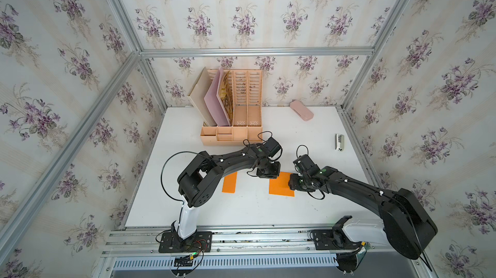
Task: Fold the square paper along the opposite sides
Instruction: Pick up the paper from the center of the board.
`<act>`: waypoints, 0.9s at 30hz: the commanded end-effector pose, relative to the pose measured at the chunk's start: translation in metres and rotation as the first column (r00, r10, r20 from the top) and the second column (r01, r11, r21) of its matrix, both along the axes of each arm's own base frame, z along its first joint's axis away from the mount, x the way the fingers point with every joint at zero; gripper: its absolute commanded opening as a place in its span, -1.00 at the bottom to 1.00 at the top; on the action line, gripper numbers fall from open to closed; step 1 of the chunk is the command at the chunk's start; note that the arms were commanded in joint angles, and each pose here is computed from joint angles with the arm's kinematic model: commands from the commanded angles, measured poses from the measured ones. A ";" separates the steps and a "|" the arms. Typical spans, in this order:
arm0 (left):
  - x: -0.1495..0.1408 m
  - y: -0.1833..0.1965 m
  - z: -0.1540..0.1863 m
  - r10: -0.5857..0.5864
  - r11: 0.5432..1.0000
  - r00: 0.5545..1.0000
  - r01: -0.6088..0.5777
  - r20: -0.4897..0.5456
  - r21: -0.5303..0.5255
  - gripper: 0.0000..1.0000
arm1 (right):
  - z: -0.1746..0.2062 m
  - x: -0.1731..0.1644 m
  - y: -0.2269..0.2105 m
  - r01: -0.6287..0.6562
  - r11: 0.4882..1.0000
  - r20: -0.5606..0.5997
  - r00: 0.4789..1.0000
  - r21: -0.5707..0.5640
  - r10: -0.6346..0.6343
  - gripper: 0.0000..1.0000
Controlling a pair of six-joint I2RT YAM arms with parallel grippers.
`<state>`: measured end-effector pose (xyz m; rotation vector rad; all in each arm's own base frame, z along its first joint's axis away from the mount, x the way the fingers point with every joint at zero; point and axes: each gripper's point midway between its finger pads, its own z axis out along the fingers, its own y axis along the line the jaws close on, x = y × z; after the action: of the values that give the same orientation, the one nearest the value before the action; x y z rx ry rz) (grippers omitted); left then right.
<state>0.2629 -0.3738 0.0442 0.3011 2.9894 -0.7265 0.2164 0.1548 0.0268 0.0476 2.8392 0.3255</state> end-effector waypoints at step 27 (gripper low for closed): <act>-0.012 0.017 -0.036 0.019 0.996 0.998 -0.013 -0.067 0.092 -1.00 | -0.017 0.005 0.014 -0.026 0.999 -0.010 1.000 0.047 0.026 0.16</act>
<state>0.2559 -0.3640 0.0152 0.2696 3.0609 -0.6594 0.2309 0.1713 0.0183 0.0270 2.7971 0.4046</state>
